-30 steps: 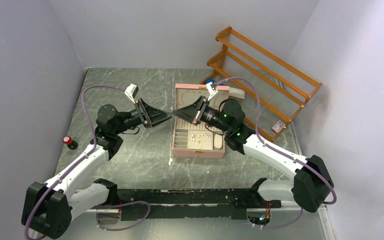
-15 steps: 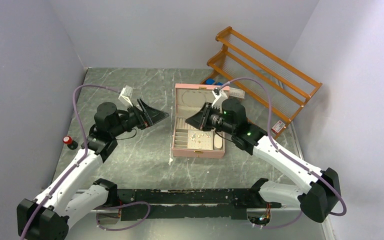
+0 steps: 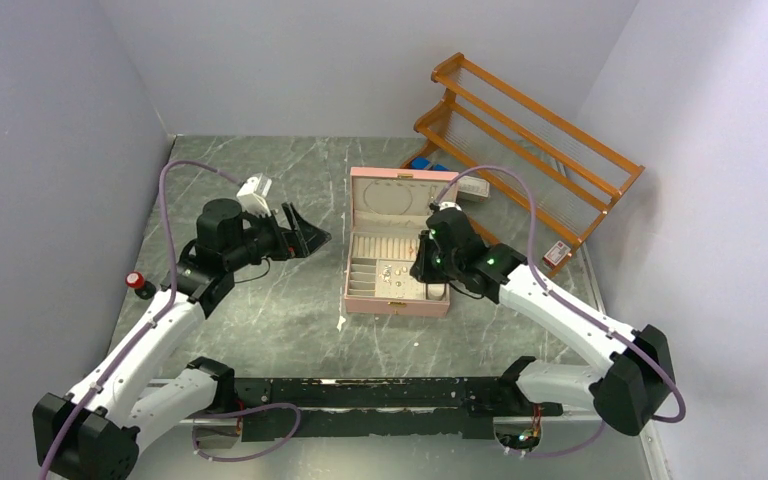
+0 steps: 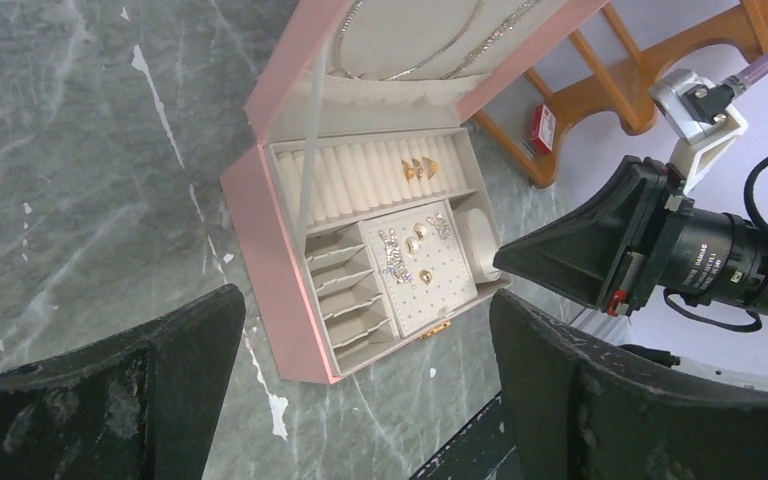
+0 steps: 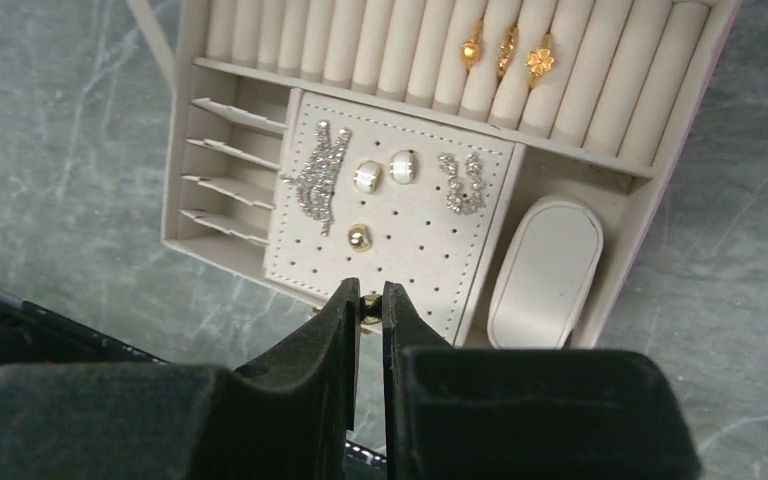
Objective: Organize the mixed jewelry
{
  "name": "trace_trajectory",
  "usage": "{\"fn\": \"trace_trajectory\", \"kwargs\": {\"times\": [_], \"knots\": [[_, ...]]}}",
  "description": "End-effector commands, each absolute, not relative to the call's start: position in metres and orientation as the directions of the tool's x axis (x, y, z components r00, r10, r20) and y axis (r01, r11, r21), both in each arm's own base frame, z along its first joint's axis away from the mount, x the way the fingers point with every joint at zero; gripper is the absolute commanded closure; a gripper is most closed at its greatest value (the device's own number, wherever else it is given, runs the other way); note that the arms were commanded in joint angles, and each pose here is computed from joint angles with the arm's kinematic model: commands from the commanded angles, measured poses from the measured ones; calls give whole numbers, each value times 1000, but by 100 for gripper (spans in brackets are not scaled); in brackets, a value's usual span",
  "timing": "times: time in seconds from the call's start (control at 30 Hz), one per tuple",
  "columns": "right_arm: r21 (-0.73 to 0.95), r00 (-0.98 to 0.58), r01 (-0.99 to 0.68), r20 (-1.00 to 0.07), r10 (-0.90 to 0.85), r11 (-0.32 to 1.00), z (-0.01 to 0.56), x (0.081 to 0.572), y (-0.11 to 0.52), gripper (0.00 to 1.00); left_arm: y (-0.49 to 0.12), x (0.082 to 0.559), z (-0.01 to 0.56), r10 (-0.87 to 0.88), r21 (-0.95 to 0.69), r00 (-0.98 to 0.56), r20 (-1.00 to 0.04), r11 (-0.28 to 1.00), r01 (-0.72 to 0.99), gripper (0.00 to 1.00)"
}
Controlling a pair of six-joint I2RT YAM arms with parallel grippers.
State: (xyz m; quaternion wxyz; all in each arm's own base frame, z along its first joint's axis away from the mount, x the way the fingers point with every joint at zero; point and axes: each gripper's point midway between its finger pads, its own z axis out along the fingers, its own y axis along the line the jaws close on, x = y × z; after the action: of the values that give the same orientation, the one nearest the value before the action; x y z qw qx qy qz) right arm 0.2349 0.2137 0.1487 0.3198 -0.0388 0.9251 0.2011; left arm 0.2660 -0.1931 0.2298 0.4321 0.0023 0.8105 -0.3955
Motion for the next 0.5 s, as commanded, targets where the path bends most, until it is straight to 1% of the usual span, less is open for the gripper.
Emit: {"fn": "trace_trajectory", "kwargs": {"times": [0.0,0.13,0.47], "knots": [[291,-798,-194,-602,22,937,140,239,207,91,-191,270,226,-315,-609,-612,-725,707,358,4],[302,-817,-205,-577,8,931,130,239,214,92,-194,270,218,-312,-622,-632,-710,699,354,6],[307,-822,-217,-570,-3,927,120,245,223,92,-199,269,217,-315,-642,-648,-693,678,357,6]]}}
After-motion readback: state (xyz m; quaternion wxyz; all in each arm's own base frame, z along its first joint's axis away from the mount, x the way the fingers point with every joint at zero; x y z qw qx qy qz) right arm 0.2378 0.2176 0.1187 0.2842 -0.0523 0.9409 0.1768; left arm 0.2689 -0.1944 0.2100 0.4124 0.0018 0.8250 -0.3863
